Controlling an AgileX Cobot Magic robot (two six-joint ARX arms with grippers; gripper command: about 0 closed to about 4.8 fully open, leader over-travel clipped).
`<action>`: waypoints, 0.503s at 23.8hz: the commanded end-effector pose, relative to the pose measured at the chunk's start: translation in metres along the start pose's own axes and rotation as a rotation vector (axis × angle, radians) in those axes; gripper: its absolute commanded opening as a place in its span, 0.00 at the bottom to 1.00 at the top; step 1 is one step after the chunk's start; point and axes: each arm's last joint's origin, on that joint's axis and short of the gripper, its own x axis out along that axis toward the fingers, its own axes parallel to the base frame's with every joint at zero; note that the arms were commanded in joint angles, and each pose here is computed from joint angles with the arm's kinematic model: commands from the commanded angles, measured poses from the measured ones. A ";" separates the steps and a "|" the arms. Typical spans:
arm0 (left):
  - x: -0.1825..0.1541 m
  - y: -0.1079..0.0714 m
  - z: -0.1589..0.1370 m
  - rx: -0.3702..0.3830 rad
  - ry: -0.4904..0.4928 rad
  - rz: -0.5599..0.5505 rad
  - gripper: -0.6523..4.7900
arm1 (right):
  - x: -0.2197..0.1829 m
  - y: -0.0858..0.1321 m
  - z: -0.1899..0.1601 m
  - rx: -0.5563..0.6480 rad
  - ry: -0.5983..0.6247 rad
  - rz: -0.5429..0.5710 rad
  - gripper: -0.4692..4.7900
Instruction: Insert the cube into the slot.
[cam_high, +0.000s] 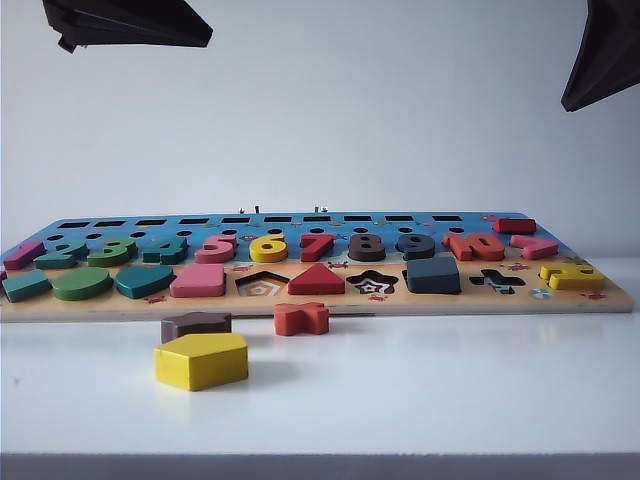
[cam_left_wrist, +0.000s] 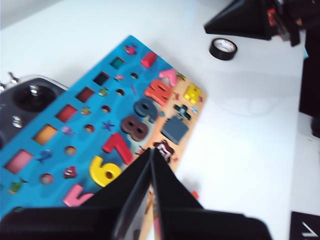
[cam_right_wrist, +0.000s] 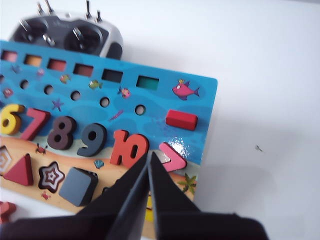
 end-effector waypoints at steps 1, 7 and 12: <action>-0.008 0.009 0.006 0.004 -0.062 0.061 0.15 | -0.004 -0.010 -0.009 0.040 -0.107 0.037 0.08; -0.018 0.022 0.009 -0.012 -0.100 0.215 0.15 | -0.014 -0.032 -0.053 0.091 -0.209 0.025 0.08; -0.021 0.025 0.010 -0.051 -0.099 0.377 0.15 | -0.026 -0.041 -0.081 0.118 -0.301 -0.035 0.08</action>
